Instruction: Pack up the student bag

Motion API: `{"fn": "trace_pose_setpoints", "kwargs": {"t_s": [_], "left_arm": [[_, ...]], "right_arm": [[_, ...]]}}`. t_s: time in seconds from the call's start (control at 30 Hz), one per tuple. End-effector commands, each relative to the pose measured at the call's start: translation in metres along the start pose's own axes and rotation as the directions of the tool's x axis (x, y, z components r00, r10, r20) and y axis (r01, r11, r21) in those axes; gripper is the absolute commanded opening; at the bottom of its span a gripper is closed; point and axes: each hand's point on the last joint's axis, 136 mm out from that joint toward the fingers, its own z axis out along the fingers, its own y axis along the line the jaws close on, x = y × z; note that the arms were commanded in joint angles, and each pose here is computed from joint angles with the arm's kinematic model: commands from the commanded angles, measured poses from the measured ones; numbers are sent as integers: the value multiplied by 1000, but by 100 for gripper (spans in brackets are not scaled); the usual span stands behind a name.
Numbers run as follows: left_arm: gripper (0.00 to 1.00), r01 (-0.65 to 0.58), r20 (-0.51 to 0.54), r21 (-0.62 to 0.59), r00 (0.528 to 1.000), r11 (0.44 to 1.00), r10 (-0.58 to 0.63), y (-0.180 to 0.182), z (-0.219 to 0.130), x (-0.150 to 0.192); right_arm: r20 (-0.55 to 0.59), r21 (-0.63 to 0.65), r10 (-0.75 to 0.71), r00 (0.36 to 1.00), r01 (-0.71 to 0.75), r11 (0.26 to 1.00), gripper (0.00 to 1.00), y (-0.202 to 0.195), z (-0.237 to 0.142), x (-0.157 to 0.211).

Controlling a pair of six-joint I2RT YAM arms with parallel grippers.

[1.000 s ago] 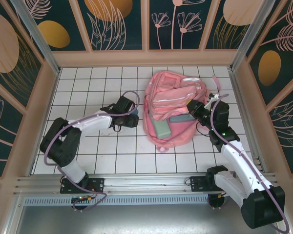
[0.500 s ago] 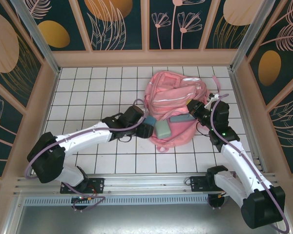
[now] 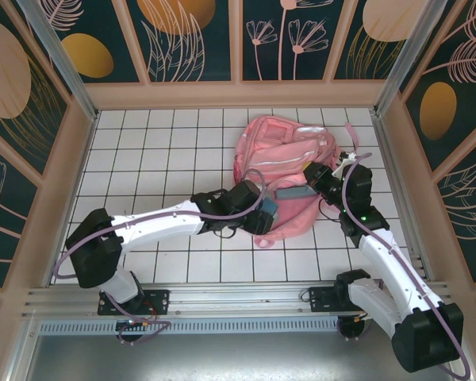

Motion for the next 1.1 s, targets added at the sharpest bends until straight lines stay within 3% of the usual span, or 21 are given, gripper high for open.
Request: {"fn": "trace_pose_setpoints", "kwargs": {"t_s": [0.0, 0.13, 0.37, 0.43, 0.47, 0.6, 0.77, 1.07], "left_arm": [[67, 23, 78, 3, 997, 1000, -23, -15, 6, -36], [67, 50, 92, -19, 995, 999, -48, -22, 31, -55], [70, 137, 216, -126, 970, 982, -108, -15, 55, -99], [75, 167, 241, -164, 963, 972, -124, -5, 58, -104], [83, 178, 253, -185, 959, 967, -128, 1, 58, -106], [98, 174, 262, -207, 958, 963, -117, 6, 51, -105], [98, 178, 232, -179, 964, 968, -134, 6, 39, -91], [98, 253, 288, -321, 944, 913, -161, 62, -7, -64]], "right_arm": [[63, -185, -69, 996, 80, 979, 0, 57, -16, -17], [66, -182, -75, 995, 86, 980, 0, 56, -20, -16], [58, -177, -75, 995, 84, 981, 0, 53, -22, -13], [58, -176, -79, 995, 88, 980, 0, 53, -23, -13], [58, -173, -82, 995, 91, 981, 0, 53, -23, -13], [66, -157, -93, 993, 102, 982, 0, 51, -25, -13], [74, -151, -94, 993, 104, 983, 0, 50, -23, -16], [80, -123, -89, 993, 99, 987, 0, 41, -20, -20]]}}
